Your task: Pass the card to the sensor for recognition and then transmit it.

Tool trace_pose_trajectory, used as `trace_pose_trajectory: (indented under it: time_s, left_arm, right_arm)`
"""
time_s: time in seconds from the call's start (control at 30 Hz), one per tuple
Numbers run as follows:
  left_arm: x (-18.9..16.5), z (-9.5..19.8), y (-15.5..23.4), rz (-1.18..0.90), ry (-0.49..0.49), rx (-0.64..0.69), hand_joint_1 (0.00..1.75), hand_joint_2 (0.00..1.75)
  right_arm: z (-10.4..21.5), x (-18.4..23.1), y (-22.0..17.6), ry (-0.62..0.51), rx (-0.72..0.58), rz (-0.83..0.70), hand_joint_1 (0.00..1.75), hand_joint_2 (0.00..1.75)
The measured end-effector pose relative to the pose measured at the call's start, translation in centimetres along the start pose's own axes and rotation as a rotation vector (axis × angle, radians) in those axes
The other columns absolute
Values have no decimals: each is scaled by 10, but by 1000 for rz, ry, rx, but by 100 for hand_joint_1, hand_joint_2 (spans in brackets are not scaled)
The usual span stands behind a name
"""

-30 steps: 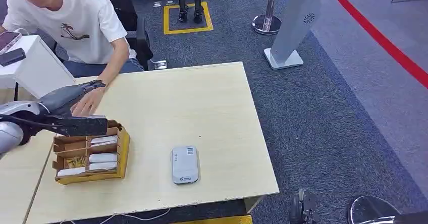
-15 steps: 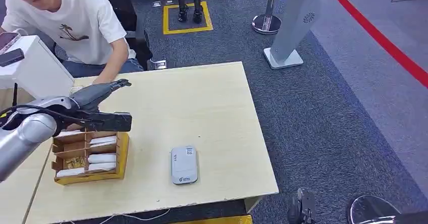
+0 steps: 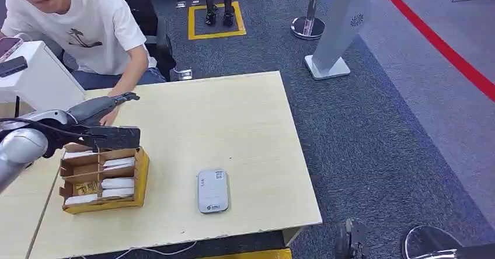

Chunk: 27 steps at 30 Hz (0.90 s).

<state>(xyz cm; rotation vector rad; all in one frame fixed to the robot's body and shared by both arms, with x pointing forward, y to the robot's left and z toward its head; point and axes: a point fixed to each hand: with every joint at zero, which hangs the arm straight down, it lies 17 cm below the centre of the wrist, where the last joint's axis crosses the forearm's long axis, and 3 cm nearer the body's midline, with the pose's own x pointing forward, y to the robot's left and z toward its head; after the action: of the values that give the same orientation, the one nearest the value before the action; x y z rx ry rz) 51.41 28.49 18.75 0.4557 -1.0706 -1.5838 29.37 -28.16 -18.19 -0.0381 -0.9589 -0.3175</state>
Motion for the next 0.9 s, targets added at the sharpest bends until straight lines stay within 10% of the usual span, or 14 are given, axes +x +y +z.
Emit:
trace_pose_trajectory:
  time_s: [0.9]
  left_arm:
    - [-42,180,-35,28,148,171,0,175]
  right_arm:
    - [9,-9,-16,-13,-57,-82,0,0]
